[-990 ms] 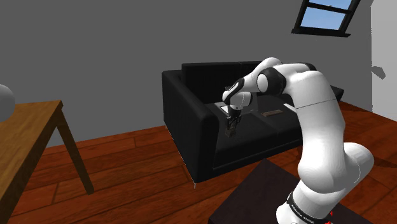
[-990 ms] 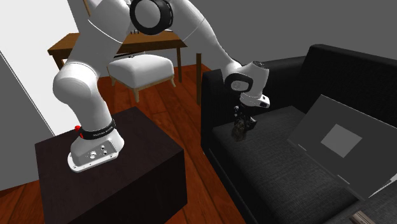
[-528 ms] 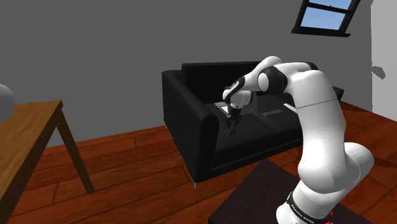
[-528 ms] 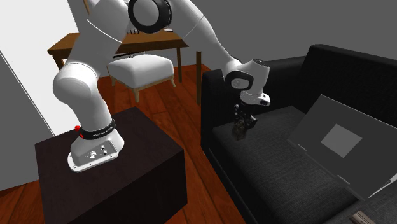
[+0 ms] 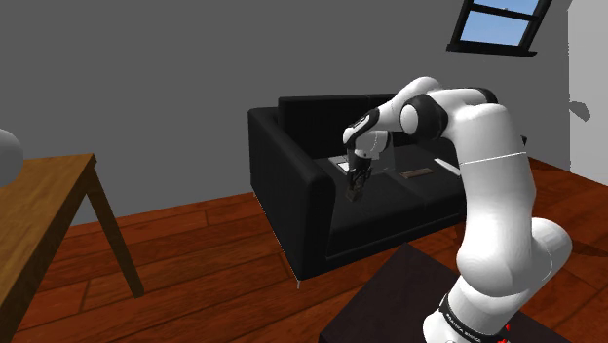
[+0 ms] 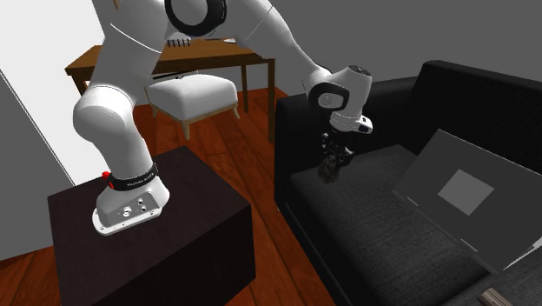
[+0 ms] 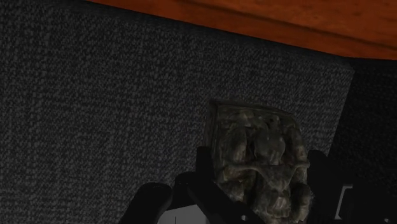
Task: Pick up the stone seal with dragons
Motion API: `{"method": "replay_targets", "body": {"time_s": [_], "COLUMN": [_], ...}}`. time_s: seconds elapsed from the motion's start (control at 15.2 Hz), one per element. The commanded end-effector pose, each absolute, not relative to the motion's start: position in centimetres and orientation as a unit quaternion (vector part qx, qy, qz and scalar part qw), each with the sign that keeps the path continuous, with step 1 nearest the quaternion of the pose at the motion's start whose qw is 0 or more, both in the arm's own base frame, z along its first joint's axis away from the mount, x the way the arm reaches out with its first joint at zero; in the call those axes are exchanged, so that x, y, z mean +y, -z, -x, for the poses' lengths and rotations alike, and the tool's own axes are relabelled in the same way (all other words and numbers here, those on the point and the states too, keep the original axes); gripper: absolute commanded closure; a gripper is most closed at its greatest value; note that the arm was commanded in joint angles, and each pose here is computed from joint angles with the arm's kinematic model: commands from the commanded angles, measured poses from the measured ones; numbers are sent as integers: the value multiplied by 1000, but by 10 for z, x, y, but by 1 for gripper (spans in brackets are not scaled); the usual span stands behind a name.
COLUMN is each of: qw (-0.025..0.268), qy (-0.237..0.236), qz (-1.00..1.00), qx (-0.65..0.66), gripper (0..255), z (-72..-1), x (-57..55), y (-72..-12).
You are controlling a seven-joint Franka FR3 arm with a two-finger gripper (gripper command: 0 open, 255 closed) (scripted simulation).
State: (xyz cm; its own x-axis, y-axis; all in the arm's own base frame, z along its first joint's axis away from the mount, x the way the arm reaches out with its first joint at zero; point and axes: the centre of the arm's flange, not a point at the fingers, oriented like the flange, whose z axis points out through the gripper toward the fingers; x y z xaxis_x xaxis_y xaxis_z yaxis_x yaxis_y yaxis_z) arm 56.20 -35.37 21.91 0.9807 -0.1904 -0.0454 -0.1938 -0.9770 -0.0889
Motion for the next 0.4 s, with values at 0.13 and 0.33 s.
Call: {"method": "replay_targets", "body": {"time_s": [0.13, 0.33], "qw": [47, 47], "qy": [-18, -18], "qz": [994, 994], "qx": [97, 97], "gripper": [255, 255], "z": [-561, -561], "x": [-353, -353], "y": [-241, -248]}}
